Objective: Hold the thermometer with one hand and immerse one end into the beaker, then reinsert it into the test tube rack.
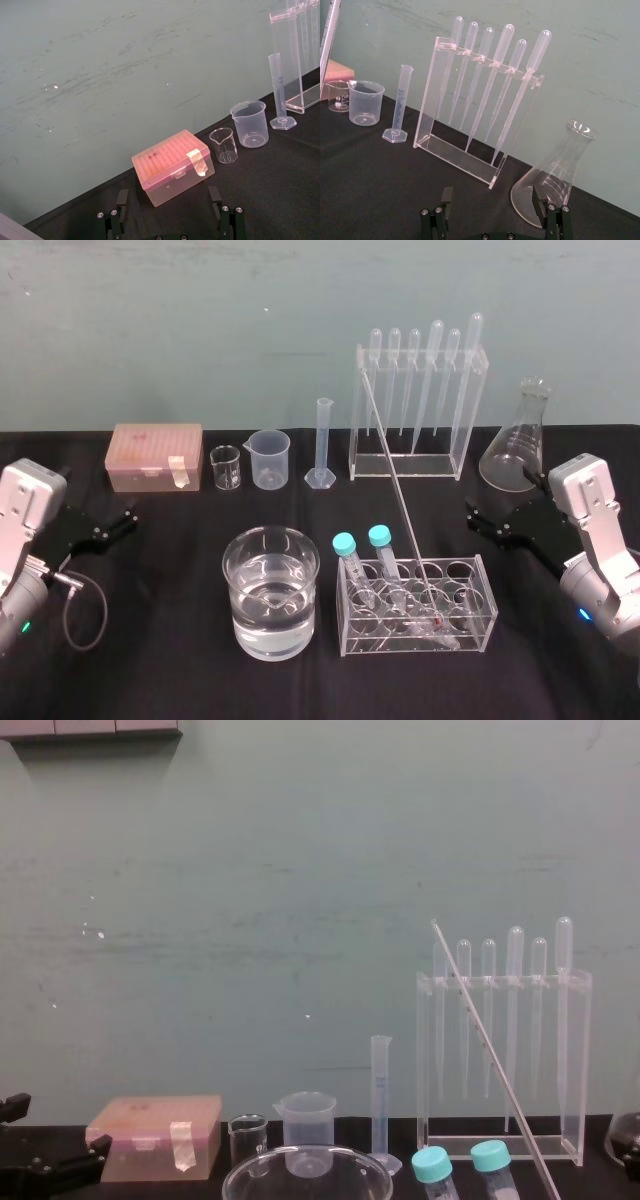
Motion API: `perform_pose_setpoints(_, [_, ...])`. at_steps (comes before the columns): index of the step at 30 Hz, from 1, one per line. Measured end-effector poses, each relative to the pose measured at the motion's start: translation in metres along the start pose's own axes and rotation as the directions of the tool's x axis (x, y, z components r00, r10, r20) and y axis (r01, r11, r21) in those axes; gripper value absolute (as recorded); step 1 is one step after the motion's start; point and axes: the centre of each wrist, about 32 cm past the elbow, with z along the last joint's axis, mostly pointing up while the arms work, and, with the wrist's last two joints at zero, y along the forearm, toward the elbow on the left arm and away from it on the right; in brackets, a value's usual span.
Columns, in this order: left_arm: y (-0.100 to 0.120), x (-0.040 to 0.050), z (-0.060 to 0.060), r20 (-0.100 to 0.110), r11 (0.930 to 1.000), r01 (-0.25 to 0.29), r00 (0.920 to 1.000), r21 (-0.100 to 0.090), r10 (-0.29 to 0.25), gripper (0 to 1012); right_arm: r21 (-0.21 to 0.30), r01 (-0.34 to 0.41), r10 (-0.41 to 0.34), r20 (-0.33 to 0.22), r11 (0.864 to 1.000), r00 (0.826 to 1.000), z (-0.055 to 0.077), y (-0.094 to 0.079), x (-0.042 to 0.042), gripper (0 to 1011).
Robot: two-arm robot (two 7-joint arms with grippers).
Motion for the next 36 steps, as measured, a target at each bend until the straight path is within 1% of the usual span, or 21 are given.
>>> perform_pose_setpoints(28, [0.0,0.0,0.0,0.0,1.0,0.0,1.0,0.0,0.0,1008,0.0,0.0,0.0,0.0,1.0,1.0,0.0,0.0,0.0002,1003])
perform_pose_setpoints(32, [0.0,0.0,0.0,0.0,1.0,0.0,1.0,0.0,0.0,1008,0.006,-0.015,0.015,-0.01,1.0,1.0,0.005,0.0,0.0058,1003])
perform_pose_setpoints(33, [0.0,0.0,0.0,0.0,1.0,0.0,1.0,0.0,0.0,1008,0.013,-0.023,0.023,-0.02,1.0,1.0,0.009,0.0,0.0092,1003])
perform_pose_setpoints(34, [0.0,0.0,0.0,0.0,1.0,0.0,1.0,0.0,0.0,1008,0.013,-0.023,0.023,-0.02,1.0,1.0,0.009,0.0,0.0092,1003])
perform_pose_setpoints(35, [0.0,0.0,0.0,0.0,1.0,0.0,1.0,0.0,0.0,1008,0.03,-0.039,0.04,-0.052,0.999,0.998,0.018,0.0,0.0167,1002])
perform_pose_setpoints(36, [0.0,0.0,0.0,0.0,1.0,0.0,1.0,0.0,0.0,1008,0.036,-0.047,0.049,-0.068,0.998,0.996,0.022,0.0,0.0195,1003])
